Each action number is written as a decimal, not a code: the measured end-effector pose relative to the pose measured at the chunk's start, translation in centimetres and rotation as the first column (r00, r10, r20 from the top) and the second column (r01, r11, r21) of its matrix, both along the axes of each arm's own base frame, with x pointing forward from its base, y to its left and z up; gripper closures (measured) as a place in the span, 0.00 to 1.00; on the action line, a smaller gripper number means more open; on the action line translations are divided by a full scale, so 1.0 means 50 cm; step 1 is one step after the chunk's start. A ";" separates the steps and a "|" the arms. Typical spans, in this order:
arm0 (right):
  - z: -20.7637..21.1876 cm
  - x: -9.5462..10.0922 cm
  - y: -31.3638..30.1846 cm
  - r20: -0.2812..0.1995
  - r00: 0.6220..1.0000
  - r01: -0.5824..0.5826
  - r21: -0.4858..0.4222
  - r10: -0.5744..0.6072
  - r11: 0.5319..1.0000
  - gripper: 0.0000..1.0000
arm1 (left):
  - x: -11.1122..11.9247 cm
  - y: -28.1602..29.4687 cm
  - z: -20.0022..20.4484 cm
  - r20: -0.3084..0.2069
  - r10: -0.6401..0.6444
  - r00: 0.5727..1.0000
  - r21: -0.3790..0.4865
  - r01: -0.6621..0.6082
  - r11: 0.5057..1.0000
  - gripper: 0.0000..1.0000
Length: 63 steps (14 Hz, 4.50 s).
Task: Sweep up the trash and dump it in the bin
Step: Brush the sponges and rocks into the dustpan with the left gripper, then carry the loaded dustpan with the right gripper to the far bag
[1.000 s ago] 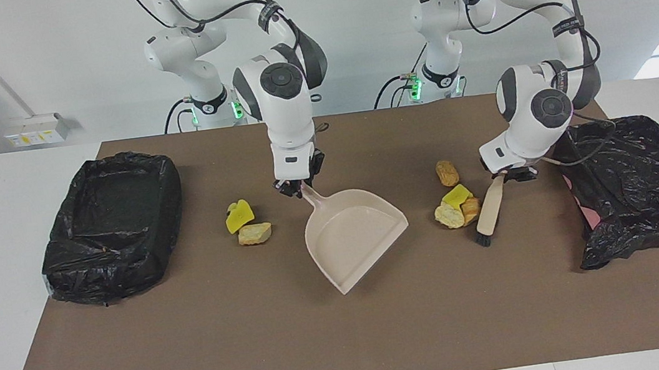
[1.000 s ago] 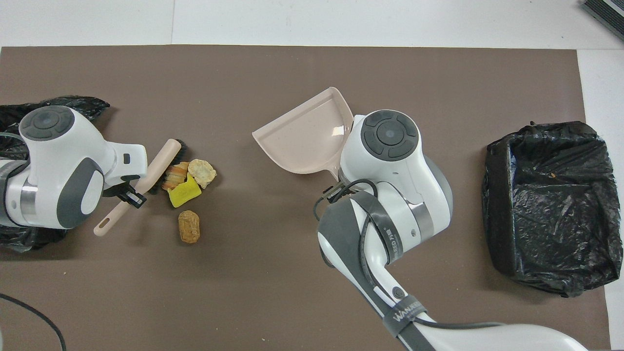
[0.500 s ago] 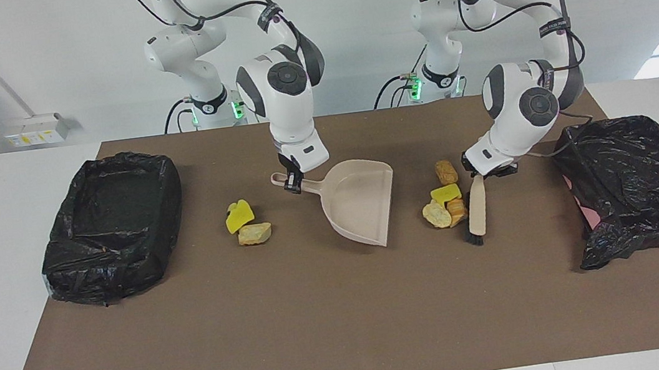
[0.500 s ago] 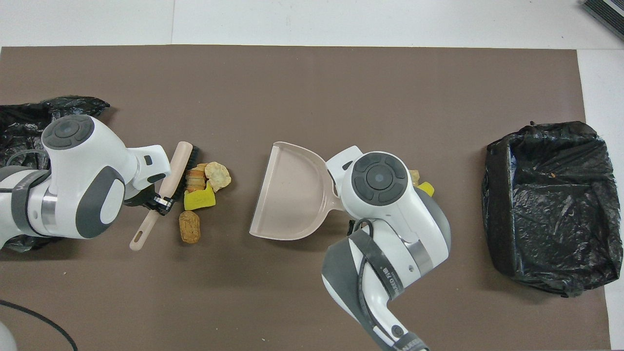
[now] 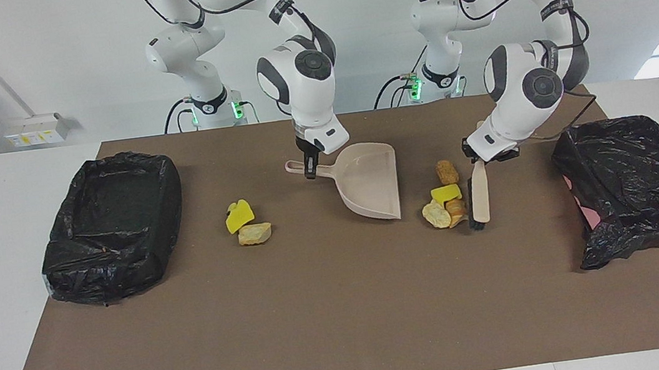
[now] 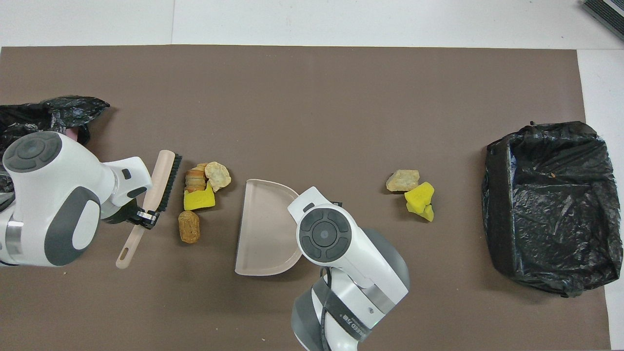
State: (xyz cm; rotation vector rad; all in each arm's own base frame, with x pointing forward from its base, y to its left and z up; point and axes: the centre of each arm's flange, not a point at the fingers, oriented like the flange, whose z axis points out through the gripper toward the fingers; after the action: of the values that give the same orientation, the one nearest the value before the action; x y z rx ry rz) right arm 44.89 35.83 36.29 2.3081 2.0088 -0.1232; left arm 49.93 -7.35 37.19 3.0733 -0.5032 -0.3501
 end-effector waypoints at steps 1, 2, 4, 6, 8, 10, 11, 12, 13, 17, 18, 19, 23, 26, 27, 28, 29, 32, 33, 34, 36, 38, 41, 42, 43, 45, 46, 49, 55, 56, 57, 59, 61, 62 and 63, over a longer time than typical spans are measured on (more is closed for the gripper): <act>-0.008 0.001 0.002 0.008 0.999 0.036 0.001 -0.036 0.999 0.68 | -0.002 0.006 -0.015 0.016 0.006 1.000 -0.002 -0.006 1.000 0.74; -0.012 0.000 0.003 0.011 0.997 0.077 -0.002 -0.077 0.997 0.68 | -0.002 0.010 -0.027 0.028 0.010 1.000 -0.004 -0.010 1.000 0.74; -0.014 -0.013 0.018 0.020 0.989 0.145 -0.005 -0.145 0.989 0.68 | 0.002 0.008 -0.040 0.046 0.005 0.999 -0.008 -0.005 1.000 0.74; -0.018 -0.033 0.039 0.025 0.983 0.184 -0.007 -0.184 0.983 0.68 | 0.002 -0.009 -0.043 0.052 -0.041 0.998 -0.014 0.042 0.999 0.74; -0.021 -0.039 0.045 0.025 0.981 0.191 -0.009 -0.191 0.982 0.68 | -0.004 -0.043 -0.043 0.052 -0.104 0.993 -0.019 0.105 0.994 0.74; -0.021 -0.038 0.043 0.025 0.981 0.193 -0.009 -0.193 0.981 0.68 | -0.015 -0.087 -0.044 0.045 -0.162 0.986 -0.021 0.163 0.986 0.74; -0.021 -0.037 0.043 0.025 0.981 0.193 -0.010 -0.193 0.981 0.68 | -0.025 -0.116 -0.045 0.036 -0.196 0.980 -0.021 0.197 0.980 0.74; -0.021 -0.037 0.043 0.025 0.981 0.194 -0.010 -0.193 0.981 0.68 | -0.038 -0.149 -0.045 0.025 -0.233 0.972 -0.021 0.234 0.972 0.74; -0.022 -0.037 0.042 0.025 0.981 0.195 -0.011 -0.194 0.981 0.68 | -0.054 -0.187 -0.044 0.013 -0.273 0.962 -0.020 0.273 0.962 0.74; -0.024 -0.036 0.038 0.022 0.980 0.198 -0.016 -0.197 0.980 0.68 | -0.126 -0.314 -0.017 -0.022 -0.347 0.938 -0.078 0.344 0.936 0.74; -0.024 -0.036 0.038 0.022 0.980 0.198 -0.016 -0.197 0.980 0.68 | -0.136 -0.324 -0.005 -0.032 -0.337 0.941 -0.107 0.332 0.937 0.74; -0.024 -0.036 0.038 0.022 0.980 0.198 -0.016 -0.197 0.980 0.68 | -0.142 -0.325 0.009 -0.040 -0.325 0.945 -0.124 0.318 0.940 0.74; -0.023 -0.035 0.038 0.023 0.986 0.165 -0.015 -0.165 0.986 0.68 | -0.144 -0.298 0.077 -0.069 -0.140 0.988 -0.090 0.134 0.987 0.74; -0.024 -0.030 0.033 0.021 0.991 0.135 -0.018 -0.134 0.991 0.68 | -0.146 -0.264 0.105 -0.091 0.034 0.995 -0.042 -0.038 0.998 0.74; -0.025 -0.030 0.033 0.022 0.991 0.131 -0.018 -0.130 0.991 0.68 | -0.139 -0.241 0.105 -0.096 0.079 0.992 -0.033 -0.083 0.996 0.74; -0.026 -0.029 0.033 0.023 0.992 0.123 -0.018 -0.123 0.992 0.68 | -0.131 -0.213 0.100 -0.100 0.116 0.988 -0.025 -0.119 0.993 0.74; -0.027 -0.028 0.033 0.022 0.993 0.113 -0.018 -0.112 0.993 0.68 | -0.124 -0.178 0.092 -0.106 0.151 0.983 -0.015 -0.154 0.988 0.74; -0.029 -0.026 0.032 0.022 0.995 0.097 -0.018 -0.096 0.995 0.68 | -0.122 -0.070 0.060 -0.122 0.248 0.961 0.019 -0.248 0.969 0.74; -0.029 -0.026 0.032 0.022 0.995 0.096 -0.018 -0.096 0.995 0.68 | -0.124 -0.035 0.045 -0.120 0.283 0.952 0.024 -0.282 0.959 0.74; -0.029 -0.026 0.032 0.022 0.995 0.096 -0.018 -0.095 0.995 0.68 | -0.128 -0.008 0.030 -0.116 0.311 0.943 0.025 -0.311 0.950 0.74; -0.029 -0.026 0.033 0.022 0.995 0.096 -0.018 -0.095 0.995 0.68 | -0.152 0.017 -0.011 -0.119 0.344 0.931 0.034 -0.343 0.939 0.74; -0.029 -0.026 0.033 0.022 0.995 0.096 -0.018 -0.095 0.995 0.68 | -0.184 -0.005 -0.044 -0.118 0.380 0.918 0.065 -0.375 0.925 0.74; -0.029 -0.026 0.033 0.022 0.995 0.096 -0.018 -0.095 0.995 0.68 | -0.221 -0.112 -0.050 -0.092 0.362 0.928 0.091 -0.354 0.931 0.74; -0.029 -0.026 0.033 0.022 0.995 0.096 -0.018 -0.095 0.995 0.68 | -0.231 -0.150 -0.050 -0.088 0.346 0.934 0.072 -0.340 0.938 0.74; -0.029 -0.026 0.033 0.022 0.995 0.096 -0.018 -0.095 0.995 0.68 | -0.240 -0.186 -0.050 -0.086 0.330 0.940 0.046 -0.327 0.944 0.74; -0.029 -0.026 0.032 0.022 0.995 0.096 -0.018 -0.095 0.995 0.68 | -0.264 -0.261 -0.051 -0.074 0.272 0.960 0.003 -0.272 0.962 0.74; -0.029 -0.026 0.032 0.022 0.995 0.096 -0.018 -0.095 0.995 0.68 | -0.280 -0.305 -0.056 -0.064 0.237 0.969 -0.021 -0.238 0.971 0.74; -0.029 -0.026 0.032 0.022 0.995 0.096 -0.018 -0.095 0.995 0.68 | -0.317 -0.401 -0.063 -0.046 0.163 0.986 -0.065 -0.166 0.984 0.74; -0.029 -0.026 0.032 0.022 0.995 0.095 -0.019 -0.095 0.995 0.68 | -0.280 -0.422 -0.049 -0.035 0.170 0.985 -0.085 -0.173 0.981 0.74; -0.029 -0.026 0.032 0.022 0.995 0.095 -0.019 -0.095 0.995 0.68 | -0.263 -0.402 -0.052 -0.036 0.196 0.980 -0.082 -0.199 0.977 0.74; -0.029 -0.026 0.032 0.022 0.995 0.095 -0.019 -0.095 0.995 0.68 | -0.243 -0.374 -0.055 -0.032 0.223 0.974 -0.075 -0.225 0.972 0.74; -0.029 -0.026 0.033 0.023 0.995 0.095 -0.018 -0.095 0.995 0.68 | -0.206 -0.312 -0.060 -0.002 0.242 0.970 -0.033 -0.242 0.970 0.74; -0.025 -0.024 0.033 0.023 0.995 0.096 -0.018 -0.095 0.995 0.68 | -0.183 -0.266 -0.063 0.028 0.238 0.971 0.008 -0.239 0.971 0.74; -0.018 -0.023 0.031 0.023 0.995 0.099 -0.019 -0.098 0.995 0.68 | -0.174 -0.247 -0.064 0.034 0.237 0.971 0.017 -0.237 0.971 0.74; -0.004 -0.019 0.025 0.023 0.994 0.106 -0.020 -0.105 0.994 0.68 | -0.167 -0.233 -0.065 0.035 0.239 0.971 0.018 -0.239 0.971 0.74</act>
State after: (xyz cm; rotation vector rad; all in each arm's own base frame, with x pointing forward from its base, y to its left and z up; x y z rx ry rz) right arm 43.94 37.07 36.08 2.3920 1.8661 -0.1251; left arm 41.59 -18.99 33.92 3.1163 -0.1259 -0.3017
